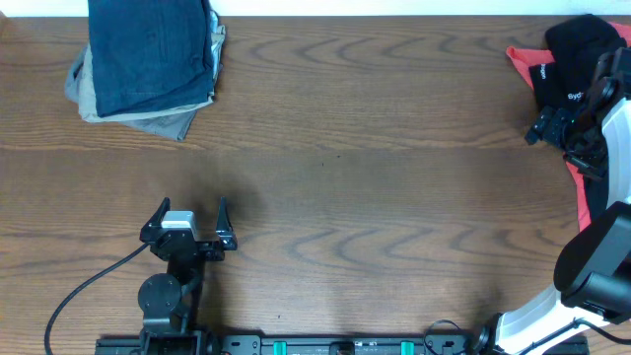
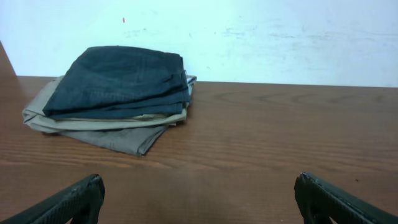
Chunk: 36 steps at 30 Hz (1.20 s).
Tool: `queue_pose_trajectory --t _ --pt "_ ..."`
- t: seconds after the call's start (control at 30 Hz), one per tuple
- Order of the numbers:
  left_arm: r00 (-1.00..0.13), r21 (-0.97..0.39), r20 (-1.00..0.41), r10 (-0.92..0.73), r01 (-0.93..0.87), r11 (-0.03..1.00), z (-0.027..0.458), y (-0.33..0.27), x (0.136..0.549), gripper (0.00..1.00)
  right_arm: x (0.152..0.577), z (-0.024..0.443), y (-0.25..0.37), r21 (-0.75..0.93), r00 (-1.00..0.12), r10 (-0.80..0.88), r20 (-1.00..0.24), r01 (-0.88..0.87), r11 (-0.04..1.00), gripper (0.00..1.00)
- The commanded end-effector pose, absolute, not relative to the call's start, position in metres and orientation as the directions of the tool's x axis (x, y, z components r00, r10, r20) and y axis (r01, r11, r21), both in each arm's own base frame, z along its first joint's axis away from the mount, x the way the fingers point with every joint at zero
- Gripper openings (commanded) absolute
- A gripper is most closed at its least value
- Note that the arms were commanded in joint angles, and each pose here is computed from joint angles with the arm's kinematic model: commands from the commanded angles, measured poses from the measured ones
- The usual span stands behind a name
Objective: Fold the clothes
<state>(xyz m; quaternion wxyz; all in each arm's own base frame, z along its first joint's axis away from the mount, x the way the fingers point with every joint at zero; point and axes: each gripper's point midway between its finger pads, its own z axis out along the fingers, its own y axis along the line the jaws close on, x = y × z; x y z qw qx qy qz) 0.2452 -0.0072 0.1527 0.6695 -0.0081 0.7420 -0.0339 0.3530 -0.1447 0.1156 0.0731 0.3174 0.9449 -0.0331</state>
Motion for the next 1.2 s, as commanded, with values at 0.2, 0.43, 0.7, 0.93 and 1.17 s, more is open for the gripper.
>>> queue_pose_trajectory --t 0.2,0.43,0.7,0.93,1.17 --pt "-0.149 -0.041 -0.988 -0.037 0.025 0.999 0.138 -0.005 0.244 0.98 0.352 0.117 -0.150 -0.019 -0.772 0.613 -0.165 0.624 0.781 0.99" --pt "-0.149 -0.041 -0.988 -0.037 0.025 0.999 0.138 -0.005 0.244 0.98 0.352 0.117 -0.150 -0.020 -0.772 0.613 -0.165 0.624 0.781 0.99" --pt "-0.149 -0.041 -0.988 -0.037 0.025 0.999 0.138 -0.005 0.244 0.98 0.352 0.117 -0.150 -0.019 -0.772 0.613 -0.165 0.624 0.781 0.99" --pt "-0.149 -0.041 -0.988 -0.037 0.025 0.999 0.138 -0.005 0.244 0.98 0.353 0.120 -0.148 -0.017 -0.775 0.608 -0.174 0.620 0.785 0.99" --pt "-0.149 -0.041 -0.988 -0.037 0.025 0.999 0.138 -0.005 0.244 0.98 0.354 0.179 -0.127 0.031 -0.767 0.554 -0.324 0.576 0.817 0.99"
